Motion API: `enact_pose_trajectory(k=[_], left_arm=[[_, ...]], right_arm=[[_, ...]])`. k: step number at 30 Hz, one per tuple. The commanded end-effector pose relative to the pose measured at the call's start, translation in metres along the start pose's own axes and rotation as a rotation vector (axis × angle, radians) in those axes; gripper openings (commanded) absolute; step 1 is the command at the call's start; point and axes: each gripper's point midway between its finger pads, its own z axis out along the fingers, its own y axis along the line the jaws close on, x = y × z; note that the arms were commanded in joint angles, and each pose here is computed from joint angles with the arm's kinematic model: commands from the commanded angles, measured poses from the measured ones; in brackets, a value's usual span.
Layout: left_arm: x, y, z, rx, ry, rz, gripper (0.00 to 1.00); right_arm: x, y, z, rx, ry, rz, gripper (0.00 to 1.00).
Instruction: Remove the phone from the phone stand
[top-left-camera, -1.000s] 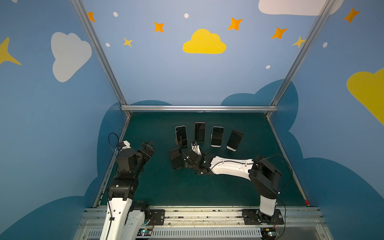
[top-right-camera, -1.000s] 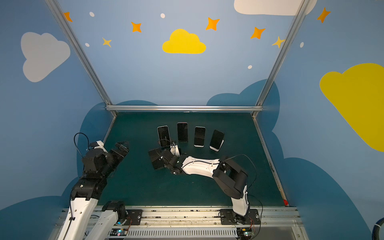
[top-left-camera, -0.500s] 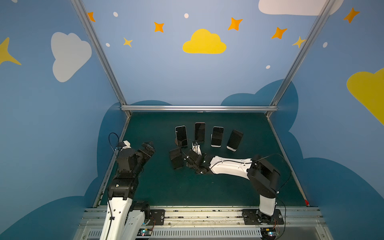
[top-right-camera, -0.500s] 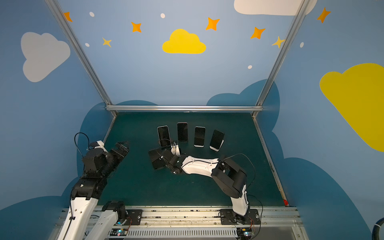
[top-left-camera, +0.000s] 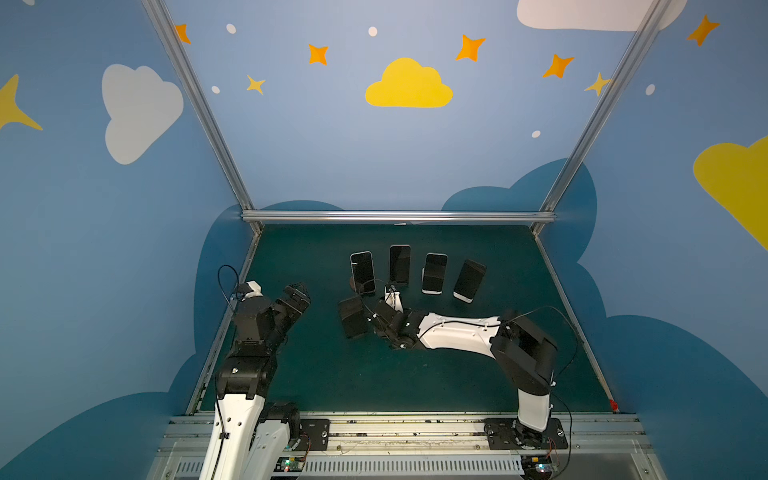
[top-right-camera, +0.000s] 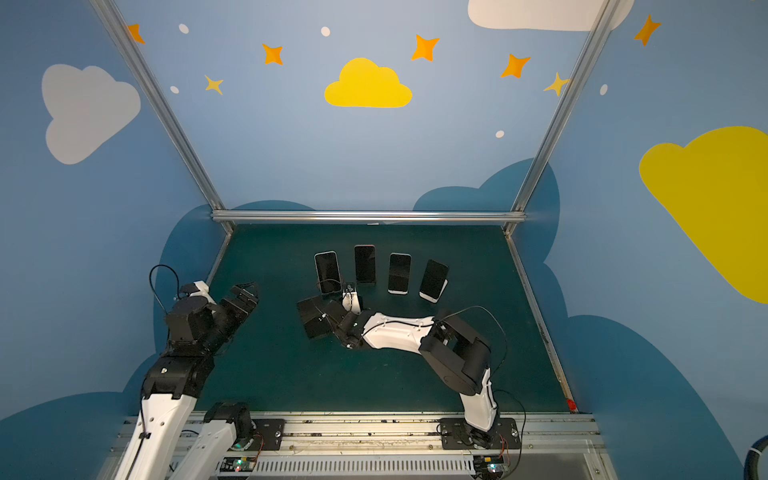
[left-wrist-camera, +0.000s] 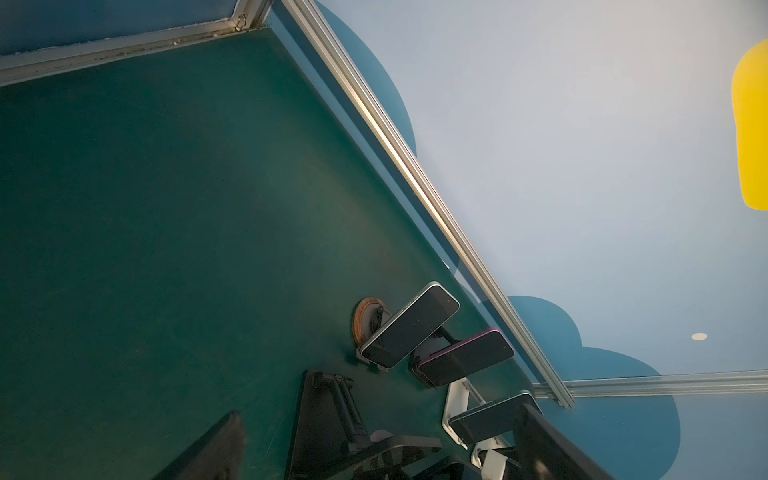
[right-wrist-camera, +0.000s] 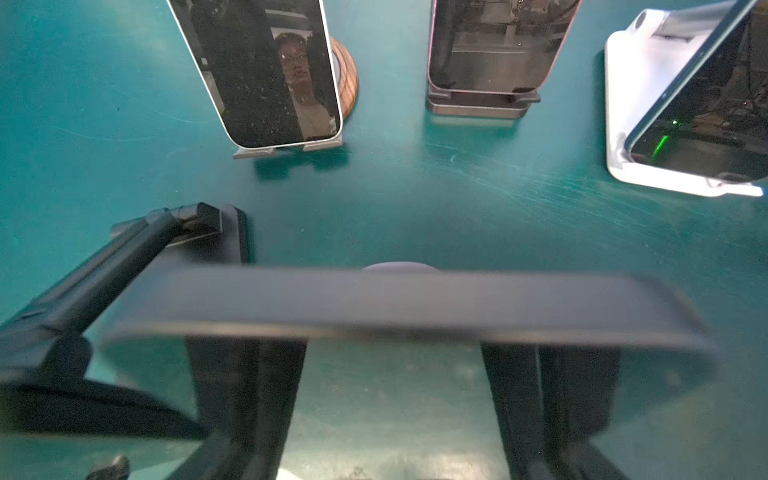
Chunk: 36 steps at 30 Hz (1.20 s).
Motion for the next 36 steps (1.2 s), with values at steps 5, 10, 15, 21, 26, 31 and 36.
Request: enact_pose_trajectory(k=[5,10,15,21,26,31,36], left_arm=[[0.0,-0.004,0.0,0.021,0.001,0.014,1.0],[0.0,-0.004,0.0,0.021,0.001,0.014,1.0],[0.0,-0.005,-0.001,0.023,-0.001,0.016,1.0],[0.0,-0.005,-0.001,0.024,-0.002,0.016,1.0],[0.0,-0.005,-0.001,0.025,-0.003,0.017,1.0],[0.0,-0.005,-0.001,0.029,-0.004,0.016,1.0],[-0.001,-0.006,-0.002,0.03,-0.007,0.017,1.0]], right_arm=[[0.001,-0.003,-0.005,0.015,-0.021,-0.026,0.65],[-0.005,0.003,-0.014,0.004,-0.046,-0.049,0.64],[-0.009,0.007,-0.02,-0.013,-0.053,-0.057,0.64],[-0.011,0.009,-0.029,-0.031,-0.06,-0.065,0.63],[-0.011,0.009,-0.031,-0.038,-0.052,-0.069,0.62],[-0.011,0.01,-0.038,-0.056,-0.049,-0.076,0.62],[-0.014,0.01,-0.047,-0.07,-0.052,-0.088,0.6]])
